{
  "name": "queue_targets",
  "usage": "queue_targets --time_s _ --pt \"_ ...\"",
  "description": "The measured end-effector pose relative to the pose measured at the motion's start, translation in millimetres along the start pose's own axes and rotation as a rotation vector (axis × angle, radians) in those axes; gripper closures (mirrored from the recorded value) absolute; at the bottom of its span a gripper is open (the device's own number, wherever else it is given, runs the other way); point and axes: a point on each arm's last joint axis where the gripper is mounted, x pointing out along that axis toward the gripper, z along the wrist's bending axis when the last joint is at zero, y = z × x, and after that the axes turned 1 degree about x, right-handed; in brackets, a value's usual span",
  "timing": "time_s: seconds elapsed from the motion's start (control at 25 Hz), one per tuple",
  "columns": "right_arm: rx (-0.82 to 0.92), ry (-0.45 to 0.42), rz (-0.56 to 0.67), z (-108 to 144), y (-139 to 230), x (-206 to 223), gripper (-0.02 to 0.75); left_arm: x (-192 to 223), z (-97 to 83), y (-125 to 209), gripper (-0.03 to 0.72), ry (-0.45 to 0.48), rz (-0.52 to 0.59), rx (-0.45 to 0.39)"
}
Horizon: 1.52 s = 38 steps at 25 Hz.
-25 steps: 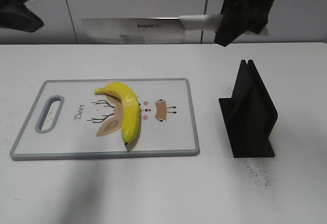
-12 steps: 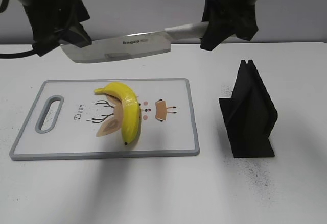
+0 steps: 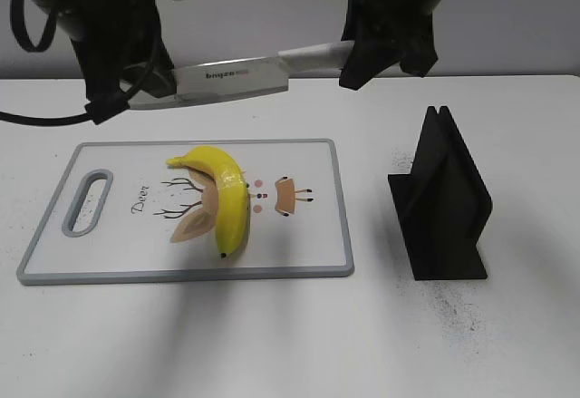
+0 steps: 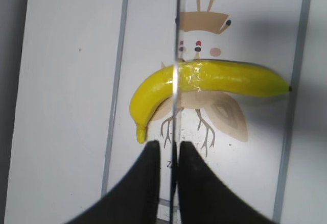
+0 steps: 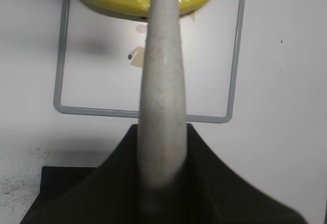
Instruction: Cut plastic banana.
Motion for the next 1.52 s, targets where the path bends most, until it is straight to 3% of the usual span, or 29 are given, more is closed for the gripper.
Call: queue_targets --time_s 0.12,0.24,0.72,1.08,1.52 --pt "0.000 0.013 -0.019 -1.5 -1.5 0.8 0.578 7.9 0.6 0.7 0.647 0.015 0.008 0.000" --pt "-0.003 0.018 -0.025 -1.9 -2.0 0.8 0.578 14.2 1.0 1.6 0.687 0.027 0.016 0.001" --pt "0.086 -0.056 0.024 -8.5 13.6 44.5 0.577 60.0 6.5 9.4 0.690 0.060 0.070 0.007" --pt "0.197 -0.241 0.168 -3.3 59.3 151.9 0.573 158.6 -4.8 31.3 0.690 0.224 0.142 -0.052" --pt "0.190 -0.227 0.169 -3.7 54.7 151.3 0.573 170.6 -5.7 34.1 0.689 0.220 0.148 -0.061"
